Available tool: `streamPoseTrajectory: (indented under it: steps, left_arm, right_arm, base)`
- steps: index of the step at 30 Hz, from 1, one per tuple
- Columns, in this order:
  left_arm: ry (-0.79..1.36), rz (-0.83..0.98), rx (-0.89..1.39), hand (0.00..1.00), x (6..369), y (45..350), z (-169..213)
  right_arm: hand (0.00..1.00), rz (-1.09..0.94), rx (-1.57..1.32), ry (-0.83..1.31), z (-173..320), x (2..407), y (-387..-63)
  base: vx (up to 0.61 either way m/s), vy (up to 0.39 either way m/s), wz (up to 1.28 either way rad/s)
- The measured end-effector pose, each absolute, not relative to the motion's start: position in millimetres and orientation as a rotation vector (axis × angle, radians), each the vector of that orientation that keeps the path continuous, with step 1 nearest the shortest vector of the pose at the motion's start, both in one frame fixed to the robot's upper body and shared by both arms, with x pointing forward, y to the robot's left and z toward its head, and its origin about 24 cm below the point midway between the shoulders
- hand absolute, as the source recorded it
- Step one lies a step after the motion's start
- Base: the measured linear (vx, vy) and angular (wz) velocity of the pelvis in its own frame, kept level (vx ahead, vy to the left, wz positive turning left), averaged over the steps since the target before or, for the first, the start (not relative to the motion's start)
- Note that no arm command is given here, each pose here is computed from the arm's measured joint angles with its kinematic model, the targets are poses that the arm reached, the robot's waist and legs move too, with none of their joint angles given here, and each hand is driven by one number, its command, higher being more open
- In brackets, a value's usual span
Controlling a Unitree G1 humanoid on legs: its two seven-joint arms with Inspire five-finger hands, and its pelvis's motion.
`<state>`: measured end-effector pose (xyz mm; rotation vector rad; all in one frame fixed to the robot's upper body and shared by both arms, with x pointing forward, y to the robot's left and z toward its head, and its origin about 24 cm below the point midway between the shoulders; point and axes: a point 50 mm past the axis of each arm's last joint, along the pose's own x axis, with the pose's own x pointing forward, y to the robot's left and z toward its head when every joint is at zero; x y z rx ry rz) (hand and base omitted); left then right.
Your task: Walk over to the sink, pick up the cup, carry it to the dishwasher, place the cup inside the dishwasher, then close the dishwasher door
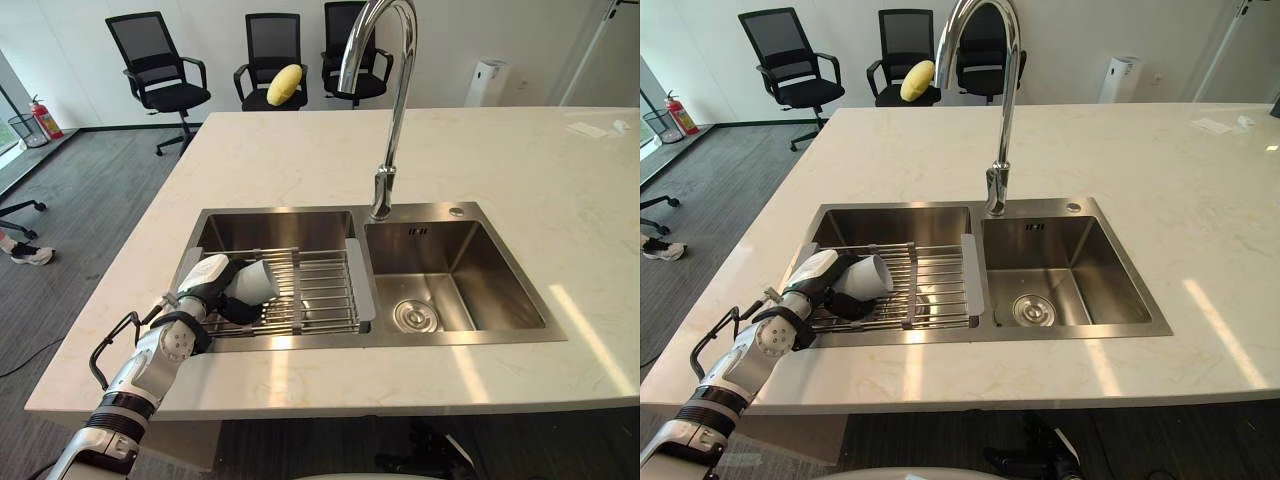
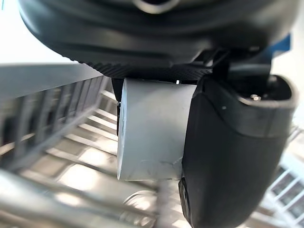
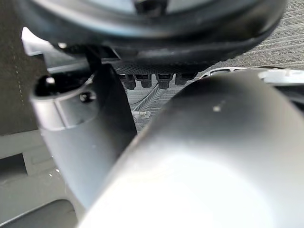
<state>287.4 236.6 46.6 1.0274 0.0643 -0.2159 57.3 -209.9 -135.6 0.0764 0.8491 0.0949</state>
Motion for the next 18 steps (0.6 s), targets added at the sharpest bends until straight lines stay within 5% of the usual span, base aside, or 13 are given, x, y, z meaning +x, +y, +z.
streamPoseTrajectory:
  steps: [7, 18]
  left_arm:
    - [-0.252, -0.300, 0.861, 0.00, 285.3, 194.7, 92.1]
    - [-0.326, -0.274, 0.516, 0.00, 275.6, 185.7, 99.2]
  right_arm:
    - [1.00, 0.083, 0.079, 0.854, -138.4, 54.3, -209.1]
    - [1.00, 0.035, 0.088, 0.867, -143.1, 53.1, -208.0]
  base:
    - [0.00, 0.000, 0.08]
    - [0.01, 0.000, 0.04]
